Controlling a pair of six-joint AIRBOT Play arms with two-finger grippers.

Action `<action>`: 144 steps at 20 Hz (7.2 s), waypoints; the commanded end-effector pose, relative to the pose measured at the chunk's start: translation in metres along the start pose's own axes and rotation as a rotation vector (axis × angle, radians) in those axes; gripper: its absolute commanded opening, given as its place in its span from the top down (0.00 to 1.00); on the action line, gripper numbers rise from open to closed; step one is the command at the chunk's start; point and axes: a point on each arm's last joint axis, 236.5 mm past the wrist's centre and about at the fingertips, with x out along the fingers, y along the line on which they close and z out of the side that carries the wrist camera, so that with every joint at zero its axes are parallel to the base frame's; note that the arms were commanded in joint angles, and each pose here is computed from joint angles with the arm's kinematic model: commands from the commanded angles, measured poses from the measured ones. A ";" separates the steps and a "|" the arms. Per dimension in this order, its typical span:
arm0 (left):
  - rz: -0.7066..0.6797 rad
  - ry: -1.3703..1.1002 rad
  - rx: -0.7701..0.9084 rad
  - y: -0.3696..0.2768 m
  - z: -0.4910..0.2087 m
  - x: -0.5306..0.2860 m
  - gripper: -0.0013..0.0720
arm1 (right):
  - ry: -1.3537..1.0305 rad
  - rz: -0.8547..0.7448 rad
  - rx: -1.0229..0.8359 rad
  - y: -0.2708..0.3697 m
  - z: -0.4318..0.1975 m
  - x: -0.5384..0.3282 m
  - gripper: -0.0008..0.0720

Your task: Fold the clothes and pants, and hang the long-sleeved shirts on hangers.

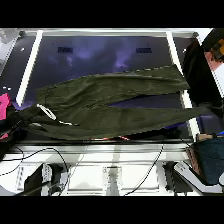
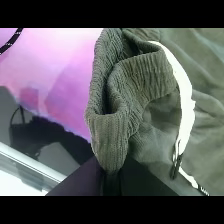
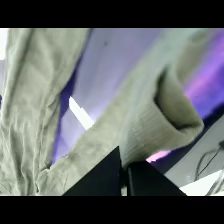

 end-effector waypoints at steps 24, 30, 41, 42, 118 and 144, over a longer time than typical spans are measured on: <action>-0.423 -0.104 -0.380 -0.088 0.165 0.133 0.94 | -0.296 0.120 0.187 0.143 0.166 0.125 0.97; -0.428 -0.150 -0.434 -0.097 0.175 0.147 0.94 | -0.269 0.129 0.193 0.159 0.168 0.153 0.97; -0.433 -0.131 -0.577 -0.117 0.165 0.206 0.94 | -0.242 0.067 0.291 0.167 0.176 0.214 0.97; -0.441 -0.143 -0.615 -0.118 0.169 0.208 0.94 | -0.242 0.064 0.297 0.166 0.176 0.219 0.97; -0.731 0.229 -0.239 -0.066 0.170 0.261 0.17 | 0.614 0.698 -0.557 0.336 -0.103 0.197 0.14; -0.894 0.224 -0.069 -0.119 0.170 0.216 0.95 | 0.480 0.671 -0.755 0.411 -0.235 0.259 0.96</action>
